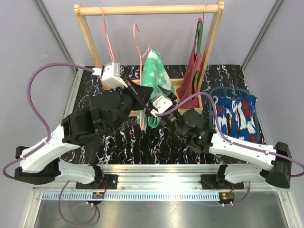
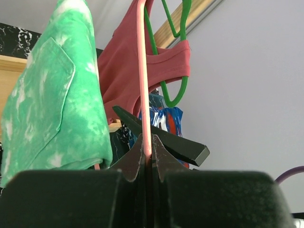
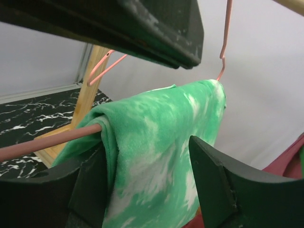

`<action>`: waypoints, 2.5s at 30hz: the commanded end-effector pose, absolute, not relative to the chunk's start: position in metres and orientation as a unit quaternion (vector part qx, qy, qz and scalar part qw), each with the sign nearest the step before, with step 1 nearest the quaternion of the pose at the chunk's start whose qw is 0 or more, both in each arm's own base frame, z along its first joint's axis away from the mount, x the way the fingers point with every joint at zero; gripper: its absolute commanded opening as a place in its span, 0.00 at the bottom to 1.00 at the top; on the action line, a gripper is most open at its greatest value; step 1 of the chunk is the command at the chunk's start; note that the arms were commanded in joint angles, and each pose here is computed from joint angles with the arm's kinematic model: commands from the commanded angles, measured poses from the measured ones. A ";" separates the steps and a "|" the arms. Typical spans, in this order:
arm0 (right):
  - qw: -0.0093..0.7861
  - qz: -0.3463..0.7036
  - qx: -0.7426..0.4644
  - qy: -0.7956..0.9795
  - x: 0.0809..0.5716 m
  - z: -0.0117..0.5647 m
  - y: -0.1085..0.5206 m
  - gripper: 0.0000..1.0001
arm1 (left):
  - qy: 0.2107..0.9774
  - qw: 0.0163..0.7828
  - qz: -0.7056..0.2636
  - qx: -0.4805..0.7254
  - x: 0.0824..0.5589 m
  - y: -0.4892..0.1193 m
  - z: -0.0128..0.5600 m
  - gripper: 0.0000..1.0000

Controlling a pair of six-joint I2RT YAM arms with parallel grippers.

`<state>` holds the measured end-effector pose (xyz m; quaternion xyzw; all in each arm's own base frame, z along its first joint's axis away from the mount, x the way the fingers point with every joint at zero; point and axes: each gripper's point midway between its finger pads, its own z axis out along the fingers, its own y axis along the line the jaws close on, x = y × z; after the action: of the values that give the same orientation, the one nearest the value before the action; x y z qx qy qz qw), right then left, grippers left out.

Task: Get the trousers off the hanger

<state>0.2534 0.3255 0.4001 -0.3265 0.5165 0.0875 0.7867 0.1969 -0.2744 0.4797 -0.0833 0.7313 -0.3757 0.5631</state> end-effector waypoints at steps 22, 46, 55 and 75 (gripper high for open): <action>0.829 0.005 -0.324 0.456 0.281 0.451 0.329 0.37 | 0.673 0.571 -0.464 -0.073 0.178 -0.261 0.545 0.00; 0.884 -0.018 -0.110 0.453 0.298 0.556 0.235 0.00 | 0.750 0.519 -0.385 -0.140 0.216 -0.233 0.396 0.00; 0.894 -0.007 -0.088 0.440 0.283 0.626 0.210 0.00 | 0.799 0.491 -0.330 -0.105 0.216 -0.243 0.337 0.00; 0.886 -0.012 -0.008 0.463 0.228 0.736 0.093 0.00 | 0.842 0.452 -0.274 -0.107 0.210 -0.233 0.251 0.00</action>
<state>0.2464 0.1336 0.7141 -0.0517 0.4764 -0.0113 0.8776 0.2094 -0.2327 0.2458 -0.0925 0.8523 -0.2541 0.4477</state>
